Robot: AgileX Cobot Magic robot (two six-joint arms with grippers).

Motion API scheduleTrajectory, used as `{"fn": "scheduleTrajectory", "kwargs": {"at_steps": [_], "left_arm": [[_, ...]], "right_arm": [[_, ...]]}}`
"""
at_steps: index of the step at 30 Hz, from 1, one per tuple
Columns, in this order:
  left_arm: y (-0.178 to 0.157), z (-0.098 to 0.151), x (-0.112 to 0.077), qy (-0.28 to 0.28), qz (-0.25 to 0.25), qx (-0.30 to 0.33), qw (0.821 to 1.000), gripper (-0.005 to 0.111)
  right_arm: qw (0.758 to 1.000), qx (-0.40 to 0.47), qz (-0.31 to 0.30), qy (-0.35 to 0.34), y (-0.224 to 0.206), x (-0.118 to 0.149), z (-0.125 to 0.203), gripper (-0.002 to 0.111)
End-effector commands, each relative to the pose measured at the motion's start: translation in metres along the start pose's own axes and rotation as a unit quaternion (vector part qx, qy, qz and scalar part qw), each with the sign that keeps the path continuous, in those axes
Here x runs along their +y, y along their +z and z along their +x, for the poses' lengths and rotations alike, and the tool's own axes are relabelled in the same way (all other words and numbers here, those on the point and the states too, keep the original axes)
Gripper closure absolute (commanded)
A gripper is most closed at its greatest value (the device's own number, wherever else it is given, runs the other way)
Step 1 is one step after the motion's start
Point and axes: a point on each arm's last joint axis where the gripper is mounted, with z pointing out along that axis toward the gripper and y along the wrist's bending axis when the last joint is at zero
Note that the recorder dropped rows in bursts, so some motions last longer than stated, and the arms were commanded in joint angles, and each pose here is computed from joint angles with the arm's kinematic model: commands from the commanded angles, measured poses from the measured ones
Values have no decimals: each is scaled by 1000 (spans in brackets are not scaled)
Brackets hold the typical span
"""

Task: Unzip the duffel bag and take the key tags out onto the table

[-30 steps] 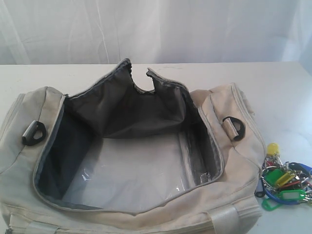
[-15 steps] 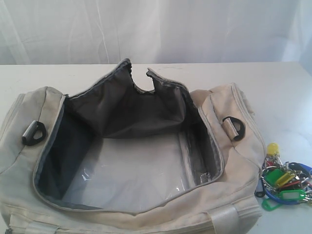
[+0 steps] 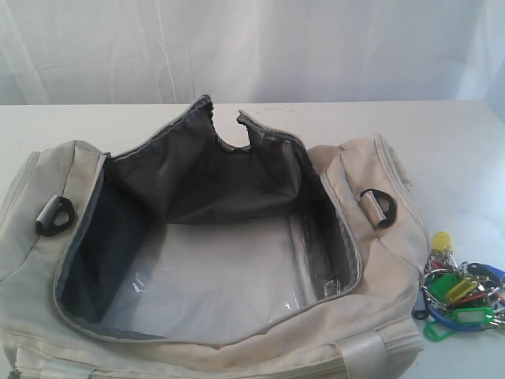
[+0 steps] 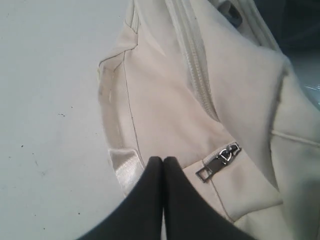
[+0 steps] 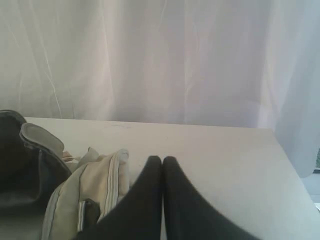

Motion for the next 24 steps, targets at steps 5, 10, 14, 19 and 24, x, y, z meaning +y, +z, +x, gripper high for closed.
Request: {"fn": "scheduleTrajectory", "kwargs": {"at_steps": [5, 10, 14, 19, 24], "left_arm": [[0, 0, 0, 43, -5, -7, 999, 107], [0, 0, 2, 46, -14, -7, 999, 107], [0, 0, 2, 46, -15, -8, 999, 107], [0, -2, 2, 45, -16, -17, 999, 107], [0, -2, 6, 90, -41, -13, 995, 107]], "right_arm": [[1000, -3, -1, -2, 0, 0, 1, 108], [1000, -3, -1, -2, 0, 0, 1, 108], [1000, -3, -1, -2, 0, 0, 1, 108], [1000, -3, -1, -2, 0, 0, 1, 108], [1000, -3, -1, -2, 0, 0, 1, 108]]}}
